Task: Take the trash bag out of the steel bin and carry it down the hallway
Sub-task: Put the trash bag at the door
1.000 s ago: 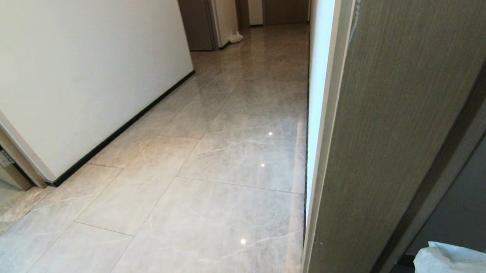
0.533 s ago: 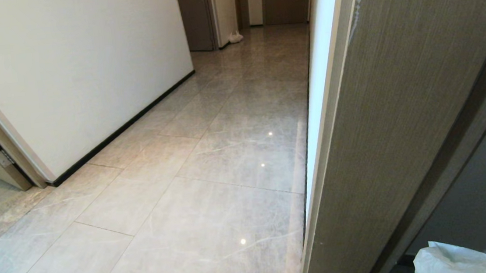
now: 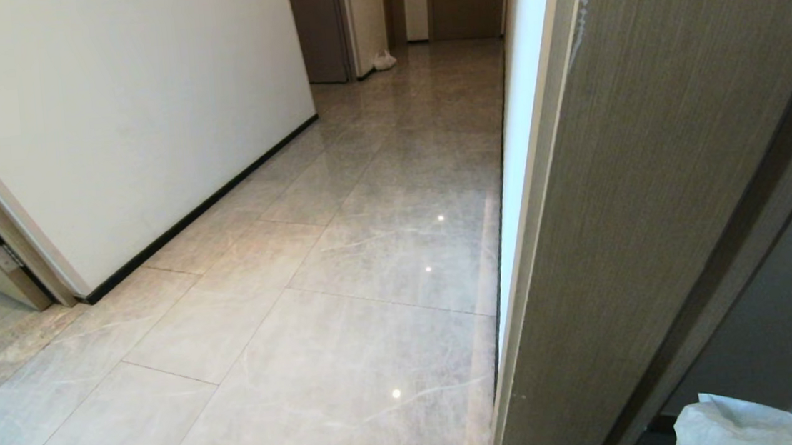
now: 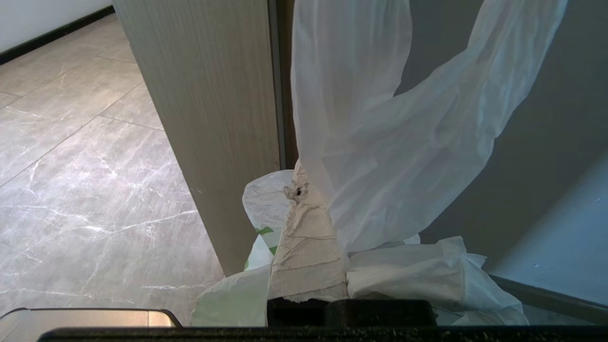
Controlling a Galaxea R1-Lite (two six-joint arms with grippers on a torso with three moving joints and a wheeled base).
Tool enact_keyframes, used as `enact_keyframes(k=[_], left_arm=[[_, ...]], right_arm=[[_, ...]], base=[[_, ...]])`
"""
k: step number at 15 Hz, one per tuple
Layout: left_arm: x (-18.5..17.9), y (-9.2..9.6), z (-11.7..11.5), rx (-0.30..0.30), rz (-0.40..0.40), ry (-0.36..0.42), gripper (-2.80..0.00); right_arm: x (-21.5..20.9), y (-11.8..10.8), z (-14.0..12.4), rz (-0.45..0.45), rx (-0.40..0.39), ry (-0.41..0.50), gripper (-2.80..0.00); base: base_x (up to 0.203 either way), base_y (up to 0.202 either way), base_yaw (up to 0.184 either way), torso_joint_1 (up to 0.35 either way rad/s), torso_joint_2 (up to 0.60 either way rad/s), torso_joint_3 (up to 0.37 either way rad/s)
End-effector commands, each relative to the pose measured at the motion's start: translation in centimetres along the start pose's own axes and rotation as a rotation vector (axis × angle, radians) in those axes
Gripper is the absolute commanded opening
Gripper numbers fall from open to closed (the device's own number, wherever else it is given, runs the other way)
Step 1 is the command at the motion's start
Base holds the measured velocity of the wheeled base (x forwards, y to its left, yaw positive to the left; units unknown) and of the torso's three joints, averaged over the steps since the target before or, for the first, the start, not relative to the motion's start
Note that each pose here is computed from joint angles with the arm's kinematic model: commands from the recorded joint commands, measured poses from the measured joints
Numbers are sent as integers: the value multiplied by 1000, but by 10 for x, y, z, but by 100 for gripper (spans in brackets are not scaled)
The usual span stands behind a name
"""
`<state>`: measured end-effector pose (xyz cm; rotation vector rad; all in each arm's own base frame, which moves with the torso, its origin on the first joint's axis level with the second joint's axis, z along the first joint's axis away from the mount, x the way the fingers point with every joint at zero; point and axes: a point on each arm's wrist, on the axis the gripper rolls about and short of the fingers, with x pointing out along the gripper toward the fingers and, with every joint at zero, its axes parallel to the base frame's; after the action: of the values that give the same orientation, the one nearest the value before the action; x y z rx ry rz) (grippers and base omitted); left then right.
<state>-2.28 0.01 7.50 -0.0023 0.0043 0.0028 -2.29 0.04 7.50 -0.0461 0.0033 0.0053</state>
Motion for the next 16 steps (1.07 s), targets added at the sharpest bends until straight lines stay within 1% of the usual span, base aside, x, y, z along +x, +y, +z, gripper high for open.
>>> enact_keyframes(k=[1, 16], left_arm=[[0, 0, 0, -1, 0, 0, -280], [0, 0, 0, -1, 0, 0, -280]], right_arm=[[0, 0, 0, 1, -2, 1, -280], [0, 0, 0, 1, -6, 1, -280]], base=[[0, 0, 0, 0, 0, 0], [0, 0, 0, 0, 0, 0]])
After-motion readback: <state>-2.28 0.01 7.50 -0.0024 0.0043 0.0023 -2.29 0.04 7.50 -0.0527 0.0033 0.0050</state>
